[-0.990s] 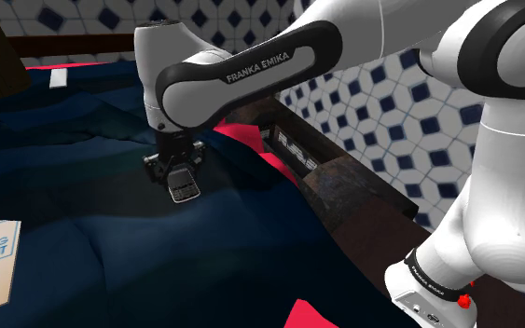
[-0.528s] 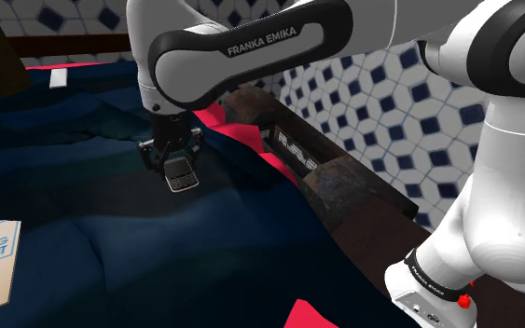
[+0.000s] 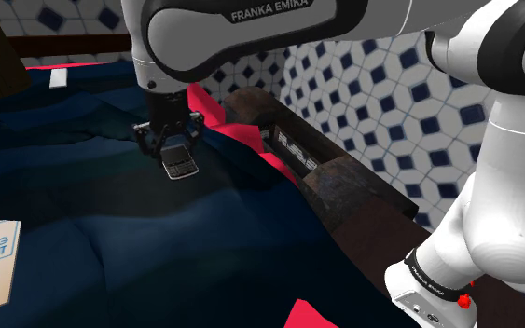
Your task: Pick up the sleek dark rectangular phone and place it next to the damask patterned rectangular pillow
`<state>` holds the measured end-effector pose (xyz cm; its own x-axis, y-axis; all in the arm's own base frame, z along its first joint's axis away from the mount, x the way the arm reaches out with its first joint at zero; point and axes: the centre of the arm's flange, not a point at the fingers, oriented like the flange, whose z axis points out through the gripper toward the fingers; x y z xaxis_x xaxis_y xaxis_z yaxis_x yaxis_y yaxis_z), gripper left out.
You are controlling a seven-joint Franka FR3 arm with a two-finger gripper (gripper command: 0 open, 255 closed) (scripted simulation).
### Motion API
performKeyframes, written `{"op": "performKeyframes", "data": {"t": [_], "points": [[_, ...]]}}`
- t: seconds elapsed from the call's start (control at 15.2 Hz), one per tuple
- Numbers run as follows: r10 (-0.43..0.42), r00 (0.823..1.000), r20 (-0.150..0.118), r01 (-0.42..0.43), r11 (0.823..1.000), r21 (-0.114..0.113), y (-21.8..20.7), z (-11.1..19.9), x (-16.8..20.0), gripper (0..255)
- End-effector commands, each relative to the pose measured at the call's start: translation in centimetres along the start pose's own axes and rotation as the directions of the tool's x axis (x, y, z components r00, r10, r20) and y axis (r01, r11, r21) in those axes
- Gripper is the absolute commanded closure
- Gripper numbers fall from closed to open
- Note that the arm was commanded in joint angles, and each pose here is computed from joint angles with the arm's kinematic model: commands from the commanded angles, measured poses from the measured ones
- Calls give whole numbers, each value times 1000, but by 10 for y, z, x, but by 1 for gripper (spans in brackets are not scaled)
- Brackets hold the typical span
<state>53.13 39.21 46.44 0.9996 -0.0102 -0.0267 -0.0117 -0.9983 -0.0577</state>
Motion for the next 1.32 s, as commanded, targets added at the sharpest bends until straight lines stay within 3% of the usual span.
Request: {"op": "performKeyframes", "data": {"t": [0.0,1.25], "points": [[0,1000,0,0,1000,0,0,-11,0,255],[0,1000,0,0,1000,0,-6,-111,-3,255]]}}
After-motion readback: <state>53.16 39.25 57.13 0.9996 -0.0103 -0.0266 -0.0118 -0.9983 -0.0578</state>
